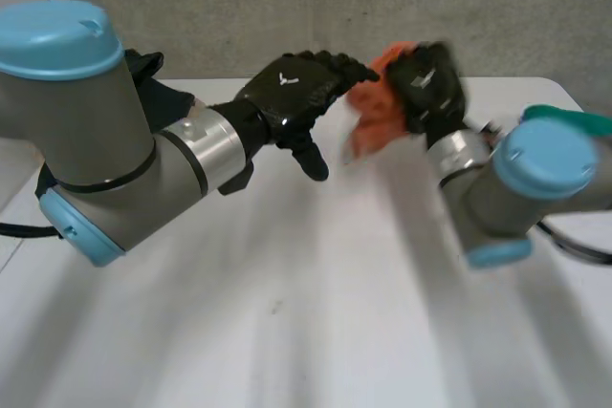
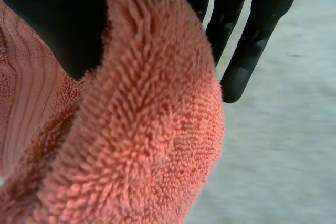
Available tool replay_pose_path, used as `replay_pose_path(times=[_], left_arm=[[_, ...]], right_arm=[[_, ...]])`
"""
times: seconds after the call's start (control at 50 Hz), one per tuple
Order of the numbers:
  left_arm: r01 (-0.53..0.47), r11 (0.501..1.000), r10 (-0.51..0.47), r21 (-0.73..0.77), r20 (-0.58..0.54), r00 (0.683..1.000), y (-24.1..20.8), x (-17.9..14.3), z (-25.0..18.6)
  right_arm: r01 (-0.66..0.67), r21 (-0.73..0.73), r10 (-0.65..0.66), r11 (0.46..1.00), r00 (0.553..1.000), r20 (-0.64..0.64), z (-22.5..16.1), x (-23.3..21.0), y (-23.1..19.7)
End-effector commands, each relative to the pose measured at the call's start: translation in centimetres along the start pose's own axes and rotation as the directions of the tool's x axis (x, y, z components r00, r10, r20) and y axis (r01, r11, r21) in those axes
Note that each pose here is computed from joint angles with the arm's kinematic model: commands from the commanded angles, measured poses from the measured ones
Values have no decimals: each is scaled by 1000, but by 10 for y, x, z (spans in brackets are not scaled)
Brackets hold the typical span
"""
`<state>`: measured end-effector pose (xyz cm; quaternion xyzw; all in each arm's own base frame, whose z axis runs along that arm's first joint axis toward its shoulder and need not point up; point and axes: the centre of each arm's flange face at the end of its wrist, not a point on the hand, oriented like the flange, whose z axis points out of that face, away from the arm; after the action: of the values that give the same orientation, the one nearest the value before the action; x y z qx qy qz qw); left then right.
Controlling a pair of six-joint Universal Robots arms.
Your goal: Fold the laundry.
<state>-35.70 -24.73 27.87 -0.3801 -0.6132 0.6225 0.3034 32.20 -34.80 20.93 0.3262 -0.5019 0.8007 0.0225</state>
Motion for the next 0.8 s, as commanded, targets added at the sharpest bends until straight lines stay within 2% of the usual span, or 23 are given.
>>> replay_pose_path(times=[0.02, 0.1, 0.2, 0.32, 0.44, 0.62, 0.8], left_arm=[[-16, 999, 16, 33, 3, 1000, -12, 0, -2], [-11, 1000, 11, 26, -1, 1000, -10, 2, -3], [-7, 1000, 8, 15, -6, 1000, -7, 4, -3], [-4, 1000, 4, 5, -10, 1000, -3, 6, -3], [1, 1000, -1, -5, -11, 1000, 1, 7, -3], [4, 1000, -5, -17, -31, 999, 5, 16, -3], [5, 1000, -5, -14, -45, 999, 3, 22, -3]], right_arm=[[12, 102, 15, 995, 966, -256, 40, 111, 15], [13, 112, 25, 994, 944, -328, 46, 160, 43], [53, 72, -27, 996, 945, -327, 47, 209, 110], [52, 3, -49, 999, 957, -287, 30, 238, 192], [15, -94, -36, 995, 975, -219, -5, 241, 272], [-36, -166, 16, 985, 993, -120, -48, 244, 307], [-51, -194, 25, 980, 991, -133, -57, 265, 284]])
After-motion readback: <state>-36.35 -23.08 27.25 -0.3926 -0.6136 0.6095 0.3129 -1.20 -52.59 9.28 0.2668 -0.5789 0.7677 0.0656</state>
